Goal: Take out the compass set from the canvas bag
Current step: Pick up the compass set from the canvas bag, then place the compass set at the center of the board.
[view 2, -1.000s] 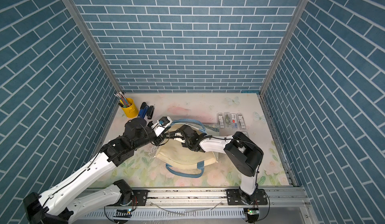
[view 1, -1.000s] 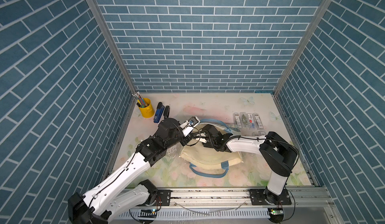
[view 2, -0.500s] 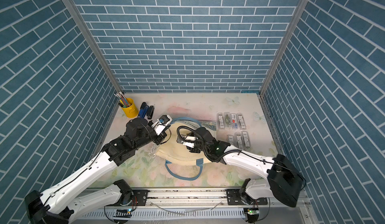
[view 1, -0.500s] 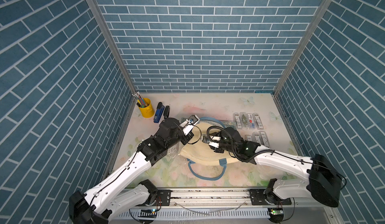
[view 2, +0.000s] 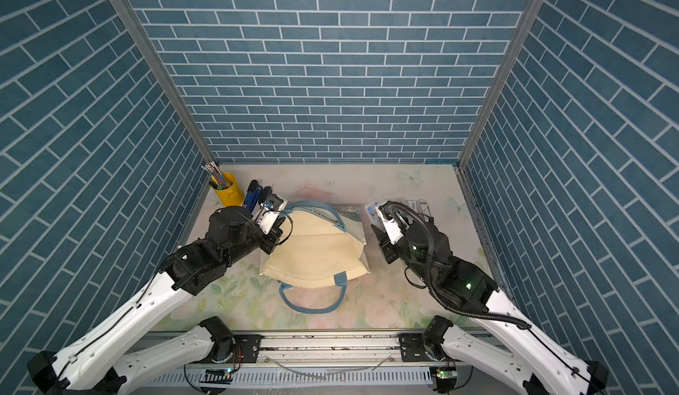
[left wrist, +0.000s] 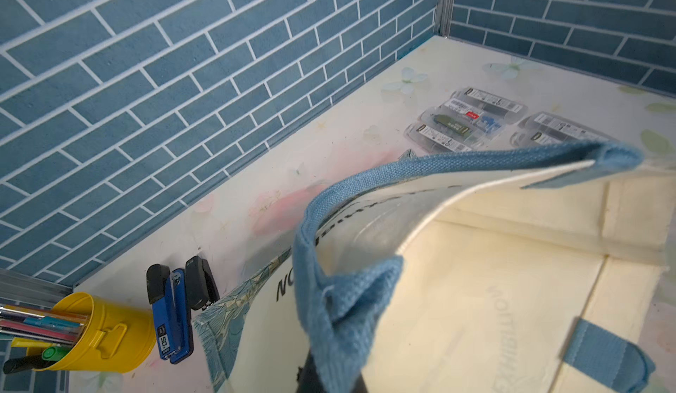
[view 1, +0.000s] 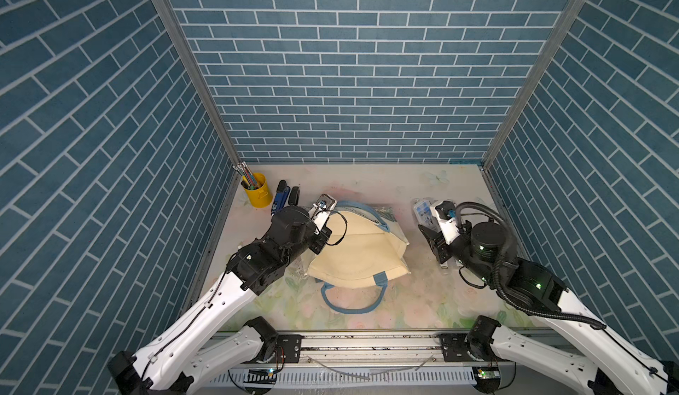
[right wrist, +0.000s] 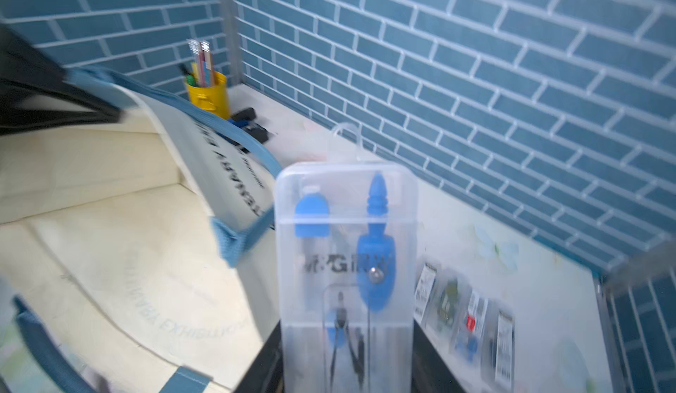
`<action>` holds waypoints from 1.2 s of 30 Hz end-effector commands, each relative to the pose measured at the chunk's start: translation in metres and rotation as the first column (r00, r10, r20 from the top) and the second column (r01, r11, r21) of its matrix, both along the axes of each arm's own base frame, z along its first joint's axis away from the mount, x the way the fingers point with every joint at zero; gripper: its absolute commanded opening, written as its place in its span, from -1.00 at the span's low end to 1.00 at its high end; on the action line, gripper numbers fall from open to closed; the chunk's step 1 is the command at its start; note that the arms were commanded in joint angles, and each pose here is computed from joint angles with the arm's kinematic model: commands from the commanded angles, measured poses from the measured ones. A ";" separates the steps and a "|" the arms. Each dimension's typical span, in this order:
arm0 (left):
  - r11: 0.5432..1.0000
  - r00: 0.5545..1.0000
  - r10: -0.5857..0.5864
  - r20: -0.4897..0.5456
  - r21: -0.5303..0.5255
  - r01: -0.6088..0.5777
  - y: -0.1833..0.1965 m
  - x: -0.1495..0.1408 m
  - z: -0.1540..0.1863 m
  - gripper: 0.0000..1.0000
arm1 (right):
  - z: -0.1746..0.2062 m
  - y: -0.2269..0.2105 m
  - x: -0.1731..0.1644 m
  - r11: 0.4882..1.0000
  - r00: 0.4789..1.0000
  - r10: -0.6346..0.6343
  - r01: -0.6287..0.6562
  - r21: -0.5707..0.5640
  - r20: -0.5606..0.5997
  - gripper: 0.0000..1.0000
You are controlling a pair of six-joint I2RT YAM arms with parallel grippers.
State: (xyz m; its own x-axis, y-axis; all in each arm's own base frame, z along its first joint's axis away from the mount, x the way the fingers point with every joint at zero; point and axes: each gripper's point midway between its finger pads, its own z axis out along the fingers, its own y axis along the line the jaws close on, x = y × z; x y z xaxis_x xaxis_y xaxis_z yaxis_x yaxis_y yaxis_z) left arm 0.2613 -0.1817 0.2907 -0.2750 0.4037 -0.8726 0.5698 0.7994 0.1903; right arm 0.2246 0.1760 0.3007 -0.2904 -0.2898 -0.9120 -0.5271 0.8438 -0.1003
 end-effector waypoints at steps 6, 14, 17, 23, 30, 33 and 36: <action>0.997 0.999 0.036 -0.016 -0.067 -0.037 0.005 -0.005 0.018 -1.00 | -0.153 -0.044 0.028 0.884 0.744 -0.357 0.464 0.053 -0.565 -0.37; 0.997 0.999 0.051 -0.021 -0.054 -0.052 0.010 -0.007 0.017 -1.00 | -0.241 -0.050 0.017 0.858 0.555 -0.447 0.487 -0.161 -0.702 -0.39; 0.997 0.999 0.050 -0.021 -0.055 -0.051 0.011 -0.008 0.015 -1.00 | -0.251 -0.053 0.023 0.861 0.567 -0.466 0.466 -0.202 -0.679 -0.39; 0.997 0.998 0.053 -0.023 -0.050 -0.054 0.013 -0.009 0.012 -1.00 | -0.259 -0.062 0.028 0.858 0.578 -0.498 0.436 -0.271 -0.647 -0.17; 0.997 0.998 0.050 -0.045 -0.055 -0.053 0.012 -0.011 0.006 -1.00 | -0.260 -0.066 0.049 0.854 0.608 -0.517 0.412 -0.317 -0.602 -0.20; 0.997 0.997 0.053 -0.049 -0.061 -0.056 0.013 -0.012 0.006 -1.00 | -0.266 -0.063 0.055 0.861 0.606 -0.507 0.394 -0.322 -0.613 -0.19; 0.997 0.997 0.050 -0.057 -0.061 -0.053 0.012 -0.013 0.003 -1.00 | -0.267 -0.062 0.057 0.863 0.608 -0.504 0.384 -0.328 -0.613 -0.13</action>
State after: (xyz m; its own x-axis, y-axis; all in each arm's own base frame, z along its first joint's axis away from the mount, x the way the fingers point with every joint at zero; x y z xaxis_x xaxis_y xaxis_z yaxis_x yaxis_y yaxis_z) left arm 0.2496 -0.1687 0.2865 -0.3571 0.3685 -0.8583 0.5391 0.8317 0.1328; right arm 0.2666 0.1109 0.0232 -0.9381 -0.0519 -0.3426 -0.0483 0.9986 -0.0191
